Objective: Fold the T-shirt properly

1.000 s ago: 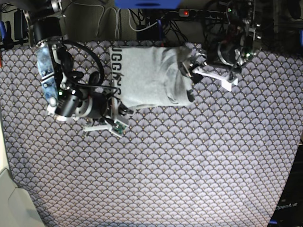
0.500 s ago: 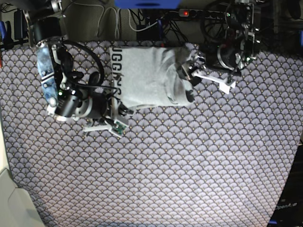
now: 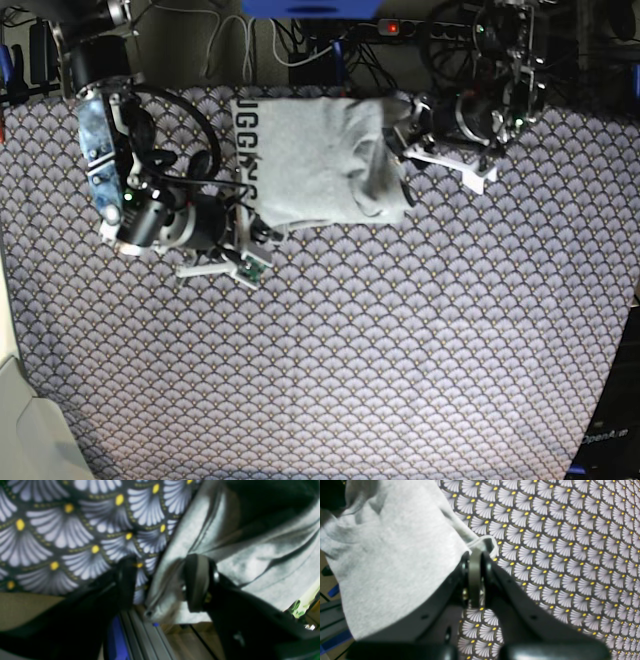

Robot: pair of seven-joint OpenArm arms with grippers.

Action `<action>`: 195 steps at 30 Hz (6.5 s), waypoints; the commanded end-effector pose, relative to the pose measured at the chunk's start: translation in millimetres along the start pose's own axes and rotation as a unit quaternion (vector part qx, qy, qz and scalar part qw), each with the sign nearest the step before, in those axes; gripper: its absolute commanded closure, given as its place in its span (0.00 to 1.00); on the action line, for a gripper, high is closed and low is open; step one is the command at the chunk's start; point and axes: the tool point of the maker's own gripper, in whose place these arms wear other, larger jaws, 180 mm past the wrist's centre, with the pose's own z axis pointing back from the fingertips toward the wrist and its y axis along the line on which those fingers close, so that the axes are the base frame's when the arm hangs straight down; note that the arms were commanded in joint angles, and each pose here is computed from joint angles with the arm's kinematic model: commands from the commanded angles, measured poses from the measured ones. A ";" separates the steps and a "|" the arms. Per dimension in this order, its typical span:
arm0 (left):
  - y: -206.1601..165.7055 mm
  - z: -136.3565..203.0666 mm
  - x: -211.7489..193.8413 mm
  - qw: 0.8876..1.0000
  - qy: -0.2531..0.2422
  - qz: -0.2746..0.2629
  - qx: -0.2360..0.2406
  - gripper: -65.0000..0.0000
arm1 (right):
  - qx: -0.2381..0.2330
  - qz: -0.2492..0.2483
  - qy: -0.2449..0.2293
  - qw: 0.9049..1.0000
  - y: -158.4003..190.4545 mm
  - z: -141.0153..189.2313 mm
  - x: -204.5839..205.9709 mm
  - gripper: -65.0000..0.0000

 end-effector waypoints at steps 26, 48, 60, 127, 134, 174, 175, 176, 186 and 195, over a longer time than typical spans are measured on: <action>9.0 -19.1 -15.6 0.999 0.043 0.002 0.021 0.63 | -0.006 0.006 -0.019 1.000 -3.9 5.5 9.3 1.00; -33.0 -10.5 43.0 1.000 -0.016 -0.019 -0.014 0.76 | -0.050 -0.024 -0.029 0.998 -35.8 21.6 5.6 1.00; -66.2 -31.3 115.6 0.997 -0.071 -0.032 -0.006 0.75 | -0.082 -0.070 -0.024 0.994 -54.7 35.5 -17.1 1.00; -136.0 -76.9 91.5 0.996 -0.085 -0.006 -0.022 0.75 | 0.041 -0.096 0.027 0.994 49.2 -0.4 -77.5 1.00; -142.5 -43.2 105.9 0.993 -0.103 -0.012 -0.056 0.75 | 0.020 -0.100 0.047 0.994 35.2 11.5 -97.0 1.00; 113.0 105.2 93.2 0.956 -0.241 0.125 0.109 0.70 | 0.117 -0.210 0.020 0.970 62.2 -78.8 -61.6 1.00; 113.8 105.5 93.1 0.956 -0.241 0.124 0.110 0.70 | 0.115 -0.208 0.021 0.971 59.9 -78.2 -62.3 1.00; 114.6 106.7 94.4 0.956 -0.242 0.122 0.112 0.70 | 0.113 -0.205 0.018 0.972 59.4 -76.1 -60.3 1.00; 117.6 108.7 94.9 0.956 -0.242 0.118 0.117 0.70 | 0.016 -0.054 -0.051 0.997 38.9 6.6 27.9 1.00; 124.6 108.3 86.8 0.956 -0.235 0.119 0.127 0.70 | 0.040 -0.090 -0.028 0.995 6.9 -32.2 33.4 1.00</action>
